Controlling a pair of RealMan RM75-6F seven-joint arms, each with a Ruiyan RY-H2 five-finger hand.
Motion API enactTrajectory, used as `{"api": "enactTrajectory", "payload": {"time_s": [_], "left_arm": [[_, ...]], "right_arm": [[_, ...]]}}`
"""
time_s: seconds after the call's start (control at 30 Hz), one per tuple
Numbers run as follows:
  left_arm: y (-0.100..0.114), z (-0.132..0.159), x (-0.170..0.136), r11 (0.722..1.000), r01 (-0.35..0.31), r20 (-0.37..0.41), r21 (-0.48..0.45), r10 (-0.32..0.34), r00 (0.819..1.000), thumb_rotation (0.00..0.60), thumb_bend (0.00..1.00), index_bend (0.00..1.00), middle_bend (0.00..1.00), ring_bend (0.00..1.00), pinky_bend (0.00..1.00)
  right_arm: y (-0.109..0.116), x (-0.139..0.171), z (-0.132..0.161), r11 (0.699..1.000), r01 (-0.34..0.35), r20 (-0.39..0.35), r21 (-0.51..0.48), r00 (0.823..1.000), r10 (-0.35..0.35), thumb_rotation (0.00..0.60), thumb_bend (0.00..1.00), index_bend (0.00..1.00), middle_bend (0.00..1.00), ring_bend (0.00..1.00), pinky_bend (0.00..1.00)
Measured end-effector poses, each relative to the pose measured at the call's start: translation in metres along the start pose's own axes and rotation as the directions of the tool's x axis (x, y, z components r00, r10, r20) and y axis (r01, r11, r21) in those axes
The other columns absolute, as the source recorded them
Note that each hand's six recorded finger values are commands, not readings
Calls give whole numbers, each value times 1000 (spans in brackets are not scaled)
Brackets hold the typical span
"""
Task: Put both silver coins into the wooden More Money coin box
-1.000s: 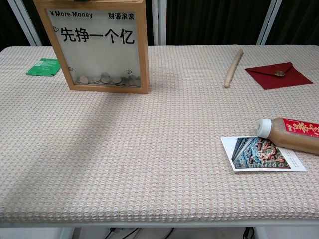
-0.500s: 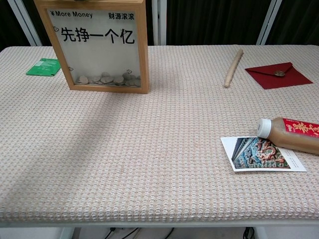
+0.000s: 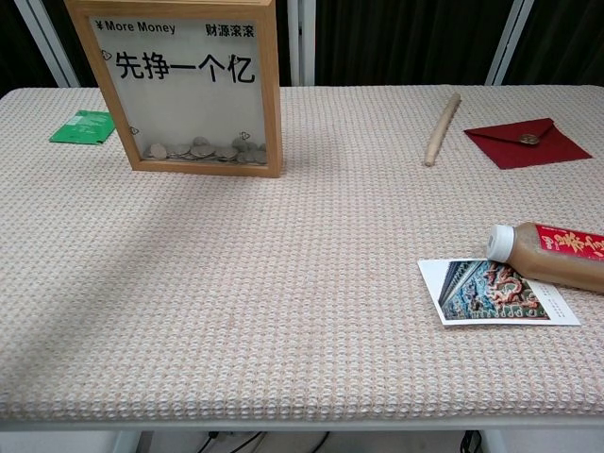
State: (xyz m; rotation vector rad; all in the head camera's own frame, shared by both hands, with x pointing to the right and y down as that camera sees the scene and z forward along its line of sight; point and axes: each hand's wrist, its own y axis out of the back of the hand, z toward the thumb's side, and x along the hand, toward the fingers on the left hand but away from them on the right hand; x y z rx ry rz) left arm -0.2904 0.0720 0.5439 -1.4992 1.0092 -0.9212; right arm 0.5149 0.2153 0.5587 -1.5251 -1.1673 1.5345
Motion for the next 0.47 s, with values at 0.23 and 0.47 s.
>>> {"api": "enactTrajectory", "payload": {"time_s": [0.23,0.47], "left_arm": [[-16,-44,-111,981,192,-115,31,-187,976,600,136,141,45,0,0],[-24,-75,-157,976,216,-177,15,-210,962,600,137,133,45,0,0]], "right_arm": [[5,5,12,998,36,-35,47,999,-34,600,190,0,0,0,0],[3,12,24,997,25,-66,79,998,-20,600,190,0,0,0,0]]}}
